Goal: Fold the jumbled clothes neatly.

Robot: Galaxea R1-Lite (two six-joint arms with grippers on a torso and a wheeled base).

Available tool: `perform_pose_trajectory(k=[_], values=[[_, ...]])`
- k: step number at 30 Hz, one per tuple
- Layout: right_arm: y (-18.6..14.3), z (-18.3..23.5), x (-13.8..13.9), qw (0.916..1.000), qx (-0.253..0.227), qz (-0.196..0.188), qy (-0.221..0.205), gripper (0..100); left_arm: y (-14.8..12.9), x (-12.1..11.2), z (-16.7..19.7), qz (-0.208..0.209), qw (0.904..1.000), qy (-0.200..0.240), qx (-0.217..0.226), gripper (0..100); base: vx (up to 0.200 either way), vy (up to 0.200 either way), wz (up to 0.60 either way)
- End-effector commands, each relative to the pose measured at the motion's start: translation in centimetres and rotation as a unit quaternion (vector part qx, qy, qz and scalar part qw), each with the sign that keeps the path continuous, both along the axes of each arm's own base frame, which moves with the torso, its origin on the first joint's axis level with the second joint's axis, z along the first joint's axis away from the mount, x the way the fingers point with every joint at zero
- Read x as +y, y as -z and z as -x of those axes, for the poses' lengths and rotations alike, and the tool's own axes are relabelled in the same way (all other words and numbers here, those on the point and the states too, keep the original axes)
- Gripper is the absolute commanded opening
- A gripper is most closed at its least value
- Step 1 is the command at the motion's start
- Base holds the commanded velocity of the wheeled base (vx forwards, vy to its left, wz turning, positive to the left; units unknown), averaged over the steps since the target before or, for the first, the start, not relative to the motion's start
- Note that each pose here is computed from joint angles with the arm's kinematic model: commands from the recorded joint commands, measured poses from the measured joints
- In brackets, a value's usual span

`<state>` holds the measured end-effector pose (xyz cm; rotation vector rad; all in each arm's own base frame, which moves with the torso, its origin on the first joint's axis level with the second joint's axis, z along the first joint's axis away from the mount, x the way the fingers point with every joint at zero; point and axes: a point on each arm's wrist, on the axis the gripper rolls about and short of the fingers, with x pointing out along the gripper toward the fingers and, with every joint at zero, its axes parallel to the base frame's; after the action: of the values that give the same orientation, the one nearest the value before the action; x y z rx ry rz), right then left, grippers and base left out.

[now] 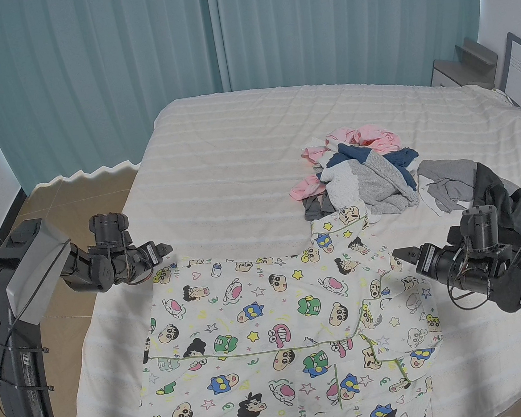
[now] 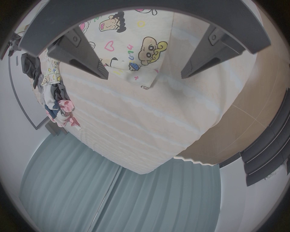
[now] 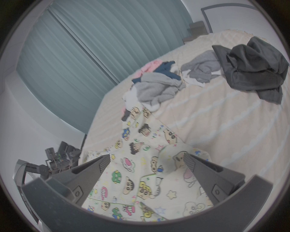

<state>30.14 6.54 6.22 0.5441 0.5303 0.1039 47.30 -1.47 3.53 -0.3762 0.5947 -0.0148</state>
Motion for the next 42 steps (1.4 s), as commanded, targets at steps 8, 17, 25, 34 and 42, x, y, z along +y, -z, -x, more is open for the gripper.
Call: perform_pose_trajectory(k=[8,17,25,34,42], values=[[5.7,-8.0,-1.8,0.9953,0.09,0.022,-0.028,100,1.4,0.6,1.0,0.038,0.9956,0.012,0.085,100,0.0,0.0,0.0],[8.1,-10.7,-1.3,0.9945,0.095,0.027,-0.033,100,2.4,0.8,1.9,0.043,0.9934,0.015,0.105,100,0.0,0.0,0.0],[8.9,-11.4,-1.1,0.9935,0.104,0.029,-0.034,0,2.1,0.8,2.3,0.044,0.9934,0.014,0.105,100,0.0,0.0,0.0],[8.9,-11.7,-2.6,0.9943,0.1,0.036,-0.005,0,2.0,0.8,2.5,0.043,0.9932,0.014,0.107,100,0.0,0.0,0.0],[9.0,-11.7,-3.7,0.9945,0.098,0.036,0.011,0,1.9,0.8,2.9,0.04,0.994,0.015,0.101,100,0.0,0.0,0.0]])
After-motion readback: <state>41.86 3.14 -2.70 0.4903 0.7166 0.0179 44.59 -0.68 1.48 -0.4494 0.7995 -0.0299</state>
